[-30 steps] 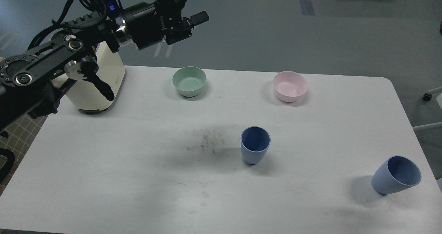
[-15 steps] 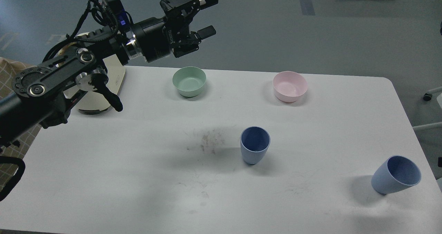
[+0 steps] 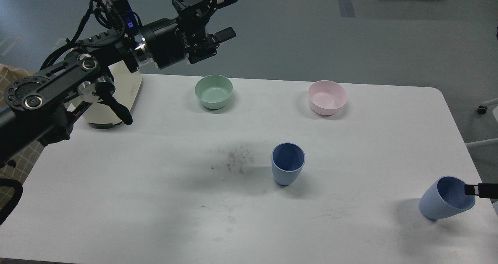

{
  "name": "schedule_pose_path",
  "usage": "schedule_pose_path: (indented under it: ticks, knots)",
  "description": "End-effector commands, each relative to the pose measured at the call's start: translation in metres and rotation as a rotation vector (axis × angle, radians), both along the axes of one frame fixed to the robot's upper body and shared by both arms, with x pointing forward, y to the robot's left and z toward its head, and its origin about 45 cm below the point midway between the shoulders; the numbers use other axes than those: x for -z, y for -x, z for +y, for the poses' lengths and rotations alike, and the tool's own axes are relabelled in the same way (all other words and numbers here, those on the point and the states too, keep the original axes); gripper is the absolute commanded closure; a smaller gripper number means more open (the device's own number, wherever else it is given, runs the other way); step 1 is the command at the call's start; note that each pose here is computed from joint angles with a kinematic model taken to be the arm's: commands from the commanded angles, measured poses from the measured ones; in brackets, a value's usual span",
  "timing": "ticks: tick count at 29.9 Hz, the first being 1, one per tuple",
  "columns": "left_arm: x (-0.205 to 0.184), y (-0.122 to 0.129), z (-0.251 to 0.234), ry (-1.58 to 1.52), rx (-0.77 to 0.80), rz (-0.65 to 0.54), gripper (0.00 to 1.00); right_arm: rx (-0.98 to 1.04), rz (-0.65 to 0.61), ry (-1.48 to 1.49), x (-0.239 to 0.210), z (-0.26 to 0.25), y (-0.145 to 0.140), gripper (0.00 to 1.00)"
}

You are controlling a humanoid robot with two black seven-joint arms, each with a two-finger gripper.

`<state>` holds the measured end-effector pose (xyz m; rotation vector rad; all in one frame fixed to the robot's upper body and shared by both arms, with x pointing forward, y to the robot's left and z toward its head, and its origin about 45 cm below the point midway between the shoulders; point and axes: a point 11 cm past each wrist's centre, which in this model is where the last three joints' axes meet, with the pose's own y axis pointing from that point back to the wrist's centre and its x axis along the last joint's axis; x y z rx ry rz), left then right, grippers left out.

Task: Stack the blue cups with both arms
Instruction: 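Grasp the blue cup nearest the right gripper and lift it, then carry the blue cup with the right gripper above the centered cup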

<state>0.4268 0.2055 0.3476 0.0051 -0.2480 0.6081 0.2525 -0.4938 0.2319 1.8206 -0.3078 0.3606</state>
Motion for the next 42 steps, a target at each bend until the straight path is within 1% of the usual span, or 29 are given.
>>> schedule_pose_path:
  ticks: [1,7,8,9,11,13,14,17,19,20,22,25,26,29,30,31,33,35,37,39,42]
  knots:
    - [-0.001,0.0,0.0,0.0,0.0,-0.001,0.05,-0.019,0.005,-0.001,0.011,0.005,-0.003,0.15]
    - [-0.002,-0.001,0.006,-0.008,-0.011,-0.004,0.05,-0.035,0.022,-0.006,0.021,0.012,-0.006,0.33]
    - [-0.003,-0.001,0.009,-0.01,-0.018,-0.004,0.05,-0.037,0.026,-0.008,0.023,0.012,-0.005,0.42]
    - [-0.003,-0.001,0.009,-0.011,-0.019,-0.004,0.05,-0.038,0.029,-0.008,0.024,0.013,-0.005,0.47]
    - [-0.002,-0.001,0.01,-0.013,-0.019,-0.003,0.05,-0.039,0.033,-0.01,0.026,0.014,-0.004,0.63]
    - [-0.002,-0.001,0.01,-0.014,-0.019,-0.002,0.05,-0.04,0.035,-0.011,0.026,0.014,-0.004,0.71]
    - [-0.003,-0.001,0.01,-0.012,-0.019,-0.004,0.05,-0.04,0.036,-0.011,0.026,0.014,-0.003,0.78]
    - [-0.002,-0.001,0.01,-0.013,-0.019,-0.003,0.05,-0.04,0.038,-0.012,0.027,0.014,-0.003,0.9]
    - [-0.003,-0.001,0.009,-0.012,-0.018,-0.003,0.05,-0.041,0.037,-0.014,0.027,0.015,-0.003,0.94]
    - [-0.003,-0.001,0.009,-0.012,-0.018,-0.003,0.05,-0.041,0.036,-0.015,0.026,0.015,-0.003,0.99]
    - [-0.003,-0.001,0.009,-0.012,-0.018,-0.003,0.05,-0.037,0.029,-0.019,0.023,0.015,-0.004,1.0]
    - [-0.003,-0.001,0.011,-0.014,-0.02,-0.005,0.05,-0.049,-0.022,-0.044,0.01,0.024,-0.019,1.0]
    - [-0.003,-0.001,0.011,-0.014,-0.02,-0.005,0.05,-0.049,-0.022,-0.044,0.01,0.024,-0.019,1.0]
    - [-0.003,-0.001,0.01,-0.013,-0.019,-0.005,0.05,-0.059,-0.051,-0.061,-0.013,0.031,-0.03,1.0]
    - [-0.003,-0.001,0.009,-0.012,-0.018,-0.005,0.05,-0.065,-0.064,-0.061,-0.026,0.034,-0.038,1.0]
    - [-0.003,-0.001,0.009,-0.015,-0.018,-0.003,0.05,-0.087,-0.11,-0.056,-0.041,0.039,-0.051,1.0]
    - [-0.003,-0.001,0.009,-0.017,-0.019,-0.001,0.05,-0.118,-0.15,-0.046,-0.053,0.046,-0.062,1.0]
    - [-0.002,-0.001,0.01,-0.018,-0.02,0.003,0.05,-0.183,-0.198,-0.032,-0.068,0.063,-0.081,1.0]
    - [-0.001,-0.001,0.01,-0.022,-0.021,0.004,0.05,-0.263,-0.261,-0.033,-0.089,0.093,-0.106,1.0]
    - [-0.001,-0.001,0.01,-0.023,-0.023,0.005,0.05,-0.302,-0.289,-0.036,-0.099,0.109,-0.118,1.0]
    - [-0.004,-0.002,0.012,-0.015,-0.029,0.0,0.05,-0.411,-0.355,-0.036,-0.124,0.155,-0.145,1.0]
